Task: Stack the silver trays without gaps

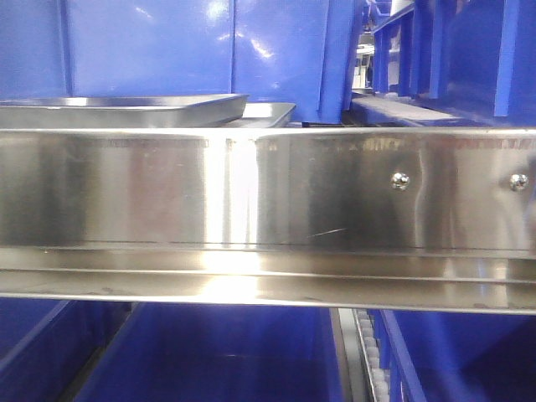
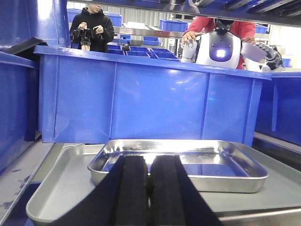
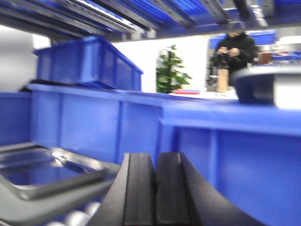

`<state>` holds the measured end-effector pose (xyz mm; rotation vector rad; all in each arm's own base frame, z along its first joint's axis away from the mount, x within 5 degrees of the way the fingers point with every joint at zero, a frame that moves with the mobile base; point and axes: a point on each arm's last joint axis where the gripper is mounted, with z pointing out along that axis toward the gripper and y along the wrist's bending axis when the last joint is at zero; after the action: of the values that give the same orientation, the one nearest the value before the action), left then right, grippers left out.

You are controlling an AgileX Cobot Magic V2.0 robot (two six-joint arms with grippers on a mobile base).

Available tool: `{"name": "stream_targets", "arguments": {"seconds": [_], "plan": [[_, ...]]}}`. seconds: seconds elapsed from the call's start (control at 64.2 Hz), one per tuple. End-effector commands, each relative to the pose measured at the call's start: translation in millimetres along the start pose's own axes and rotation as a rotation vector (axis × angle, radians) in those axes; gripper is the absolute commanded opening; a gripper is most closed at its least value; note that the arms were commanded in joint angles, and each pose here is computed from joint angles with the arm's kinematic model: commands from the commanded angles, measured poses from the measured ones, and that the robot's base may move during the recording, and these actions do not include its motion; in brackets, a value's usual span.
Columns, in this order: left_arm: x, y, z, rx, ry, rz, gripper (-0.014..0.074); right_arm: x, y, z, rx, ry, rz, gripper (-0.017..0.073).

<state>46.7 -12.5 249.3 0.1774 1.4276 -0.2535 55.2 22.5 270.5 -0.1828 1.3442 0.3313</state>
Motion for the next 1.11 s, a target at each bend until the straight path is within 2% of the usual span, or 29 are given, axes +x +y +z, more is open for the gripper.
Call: {"name": "stream_targets", "arguments": {"seconds": [0.0, 0.187, 0.296, 0.701, 0.763, 0.872, 0.935, 1.013, 1.09], "plan": [[-1, -0.7, 0, 0.01, -0.02, -0.009, -0.0016, 7, -4.7, -5, 0.059, 0.013, -0.024, -0.0078], [-1, -0.7, 0, 0.01, -0.02, -0.009, -0.0016, 17, -17.6, -16, 0.233, 0.046, -0.035, -0.0078], [-1, -0.7, 0, 0.01, -0.02, -0.009, -0.0016, 20, -22.0, -19, 0.289, 0.071, -0.035, -0.0078], [-1, -0.7, 0, 0.01, -0.02, -0.009, -0.0016, 28, -25.1, -19, 0.318, 0.108, -0.032, -0.0078], [-1, -0.7, 0, 0.01, -0.02, -0.009, -0.0016, 33, -23.6, -19, 0.294, 0.111, -0.032, -0.0078], [-1, -0.7, 0, 0.01, -0.02, -0.009, -0.0016, 51, -17.6, -17, 0.205, 0.114, -0.03, -0.0078], [-1, -0.7, 0, 0.01, -0.02, -0.009, -0.0016, 51, -13.4, -16, 0.157, 0.087, -0.03, -0.0078], [-1, -0.7, 0, 0.01, -0.02, -0.009, -0.0016, 52, -14.8, -16, 0.173, 0.094, -0.008, -0.0078], [-1, -0.7, 0, 0.01, -0.02, -0.009, -0.0016, 53, -16.8, -17, 0.194, 0.111, -0.037, -0.0078]]}}
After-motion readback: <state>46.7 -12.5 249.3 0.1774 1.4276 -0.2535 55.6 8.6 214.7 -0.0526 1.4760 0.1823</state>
